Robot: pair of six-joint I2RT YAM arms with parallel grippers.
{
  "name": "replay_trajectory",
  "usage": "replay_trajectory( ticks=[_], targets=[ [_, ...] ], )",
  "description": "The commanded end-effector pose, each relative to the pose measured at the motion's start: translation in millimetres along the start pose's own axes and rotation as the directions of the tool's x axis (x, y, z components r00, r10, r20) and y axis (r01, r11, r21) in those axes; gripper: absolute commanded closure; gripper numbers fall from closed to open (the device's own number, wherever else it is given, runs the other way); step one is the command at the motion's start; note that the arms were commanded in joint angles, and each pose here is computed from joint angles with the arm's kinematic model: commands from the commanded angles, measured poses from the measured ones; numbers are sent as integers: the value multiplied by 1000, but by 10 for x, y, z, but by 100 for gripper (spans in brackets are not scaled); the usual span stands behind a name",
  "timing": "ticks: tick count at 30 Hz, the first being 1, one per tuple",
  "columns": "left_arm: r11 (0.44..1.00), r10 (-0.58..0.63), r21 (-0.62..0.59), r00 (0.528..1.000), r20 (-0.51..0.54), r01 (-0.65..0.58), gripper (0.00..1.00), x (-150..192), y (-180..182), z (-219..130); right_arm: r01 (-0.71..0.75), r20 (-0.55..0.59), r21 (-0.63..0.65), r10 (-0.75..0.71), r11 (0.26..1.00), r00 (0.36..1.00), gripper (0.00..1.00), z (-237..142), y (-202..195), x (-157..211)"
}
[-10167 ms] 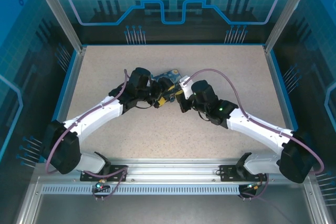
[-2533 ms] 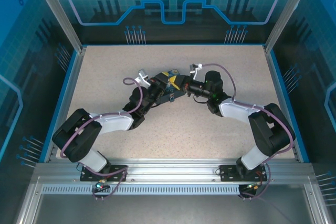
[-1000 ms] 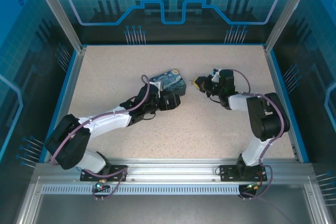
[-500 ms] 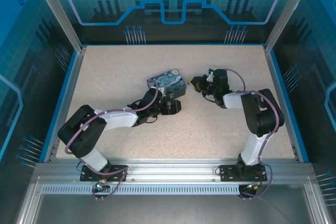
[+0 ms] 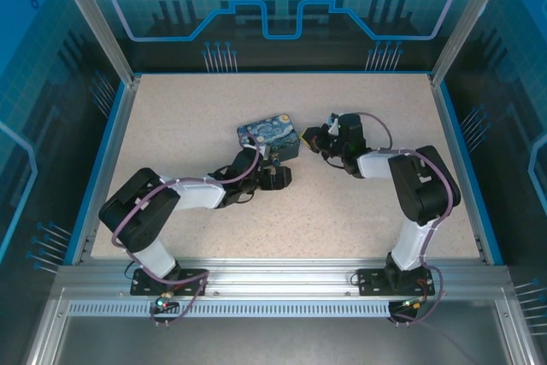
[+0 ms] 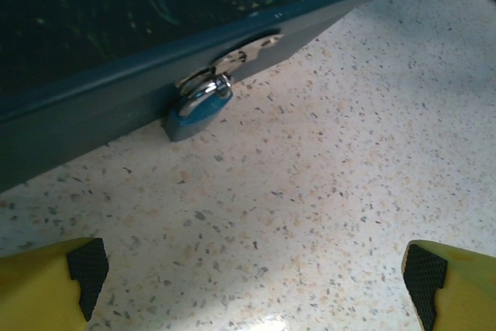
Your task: Unlock the padlock with the key
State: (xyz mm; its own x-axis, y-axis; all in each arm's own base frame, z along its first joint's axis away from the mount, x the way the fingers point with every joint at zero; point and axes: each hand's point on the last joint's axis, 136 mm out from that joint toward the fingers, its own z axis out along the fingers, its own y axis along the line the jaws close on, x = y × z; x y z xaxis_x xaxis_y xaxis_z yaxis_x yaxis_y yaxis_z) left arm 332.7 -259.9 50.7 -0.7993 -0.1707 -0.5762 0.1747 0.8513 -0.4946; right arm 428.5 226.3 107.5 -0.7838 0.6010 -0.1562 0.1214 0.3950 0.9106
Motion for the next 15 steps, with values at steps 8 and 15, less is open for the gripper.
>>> replay_trajectory(
  ticks=[8, 15],
  targets=[
    [994, 95, -51, 995, 17, -94, 1, -56, 108, 184, 125, 18, -55, -125, 991, 992, 100, -83, 485, -168],
    [989, 123, -92, 990, 71, -116, 6, -174, 161, 280, 115, -57, -87, -120, 990, 991, 100, 140, 531, -62]
  ],
)
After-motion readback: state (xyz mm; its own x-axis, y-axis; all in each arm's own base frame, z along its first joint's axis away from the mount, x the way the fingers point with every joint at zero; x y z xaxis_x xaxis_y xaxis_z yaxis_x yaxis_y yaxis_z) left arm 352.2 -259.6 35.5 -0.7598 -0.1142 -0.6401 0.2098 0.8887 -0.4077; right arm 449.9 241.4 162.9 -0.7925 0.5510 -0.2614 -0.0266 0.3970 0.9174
